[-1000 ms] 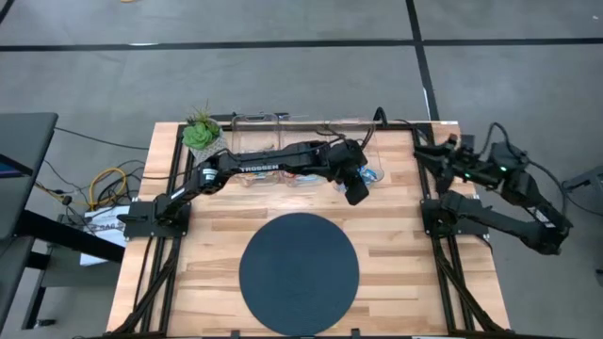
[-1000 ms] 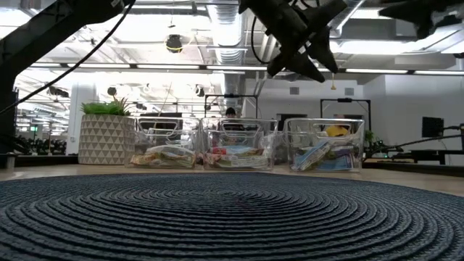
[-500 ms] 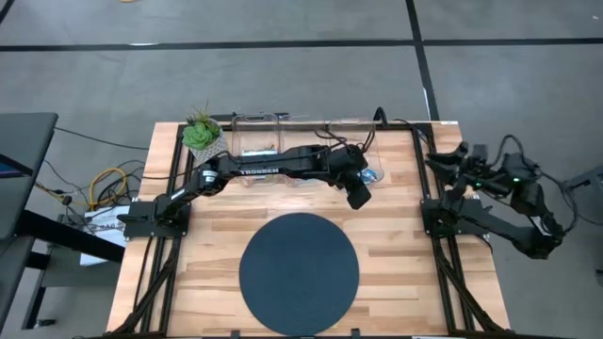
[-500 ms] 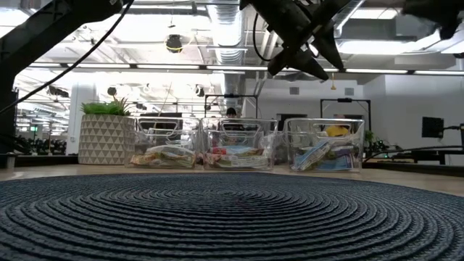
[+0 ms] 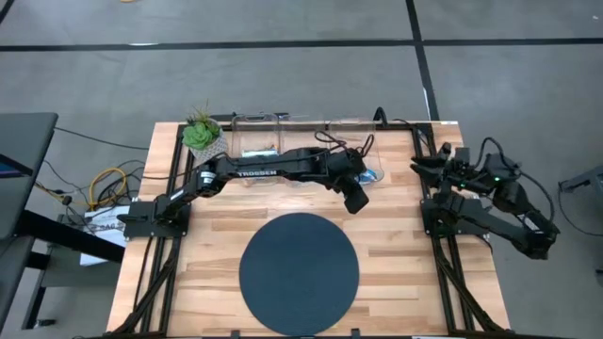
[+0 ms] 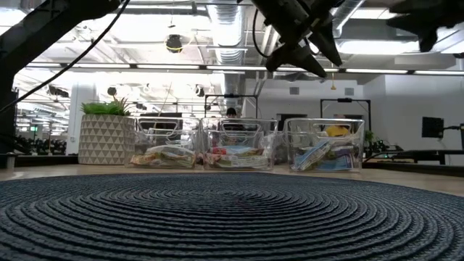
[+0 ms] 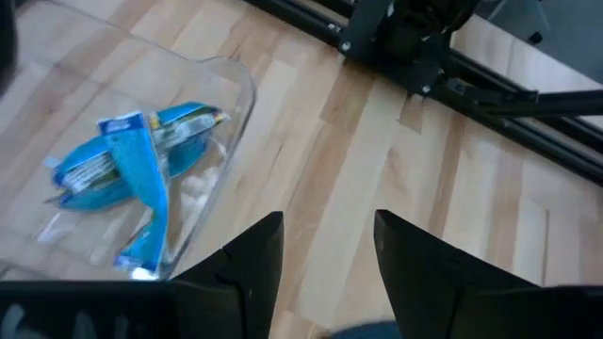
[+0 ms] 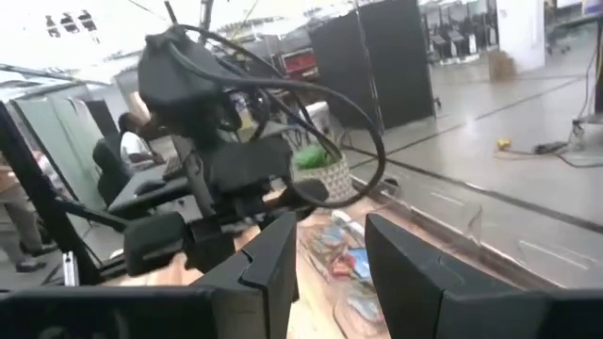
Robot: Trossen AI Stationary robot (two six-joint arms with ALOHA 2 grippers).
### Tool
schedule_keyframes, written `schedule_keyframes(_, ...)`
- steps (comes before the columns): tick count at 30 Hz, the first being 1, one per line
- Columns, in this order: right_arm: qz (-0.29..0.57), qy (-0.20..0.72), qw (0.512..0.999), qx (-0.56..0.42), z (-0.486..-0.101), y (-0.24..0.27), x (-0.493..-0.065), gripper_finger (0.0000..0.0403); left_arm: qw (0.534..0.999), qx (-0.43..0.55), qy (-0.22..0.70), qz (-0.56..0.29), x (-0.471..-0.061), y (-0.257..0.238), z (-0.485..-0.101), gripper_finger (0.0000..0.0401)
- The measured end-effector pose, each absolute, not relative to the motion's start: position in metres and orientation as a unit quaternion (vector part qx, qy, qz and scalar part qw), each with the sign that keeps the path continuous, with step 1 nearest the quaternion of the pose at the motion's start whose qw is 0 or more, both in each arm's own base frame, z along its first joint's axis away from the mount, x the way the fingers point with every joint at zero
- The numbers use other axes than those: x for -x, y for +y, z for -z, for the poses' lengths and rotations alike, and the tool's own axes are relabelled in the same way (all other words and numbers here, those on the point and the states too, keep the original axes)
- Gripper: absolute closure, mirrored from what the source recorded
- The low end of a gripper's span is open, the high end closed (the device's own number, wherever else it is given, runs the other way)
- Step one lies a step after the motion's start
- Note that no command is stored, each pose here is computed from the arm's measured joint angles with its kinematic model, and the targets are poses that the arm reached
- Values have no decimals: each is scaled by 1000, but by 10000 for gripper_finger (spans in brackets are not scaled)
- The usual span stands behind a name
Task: Pick and place Granola Bars by type
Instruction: Return to Home Position
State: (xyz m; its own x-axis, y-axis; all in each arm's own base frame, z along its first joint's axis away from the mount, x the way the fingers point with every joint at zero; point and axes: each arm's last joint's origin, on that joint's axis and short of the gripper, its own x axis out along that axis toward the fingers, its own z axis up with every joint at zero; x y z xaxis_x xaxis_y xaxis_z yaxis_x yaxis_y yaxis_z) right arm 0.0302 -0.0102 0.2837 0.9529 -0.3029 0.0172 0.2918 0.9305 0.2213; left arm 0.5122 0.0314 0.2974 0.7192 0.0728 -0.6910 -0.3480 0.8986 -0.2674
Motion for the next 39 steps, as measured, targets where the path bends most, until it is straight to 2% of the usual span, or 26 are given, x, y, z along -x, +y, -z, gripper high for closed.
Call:
schedule_keyframes(11, 132, -76, 985, -85, -258, -23, -56, 280, 900, 192, 372, -122, -501, 32, -309, 241)
schedule_keyframes(21, 115, -103, 984, -92, -226, -29, -75, 280, 885, 189, 407, -128, -495, 32, -304, 241)
schedule_keyframes(39, 116, -70, 985, -105, -189, -28, -89, 280, 877, 190, 422, -126, -492, 32, -302, 241)
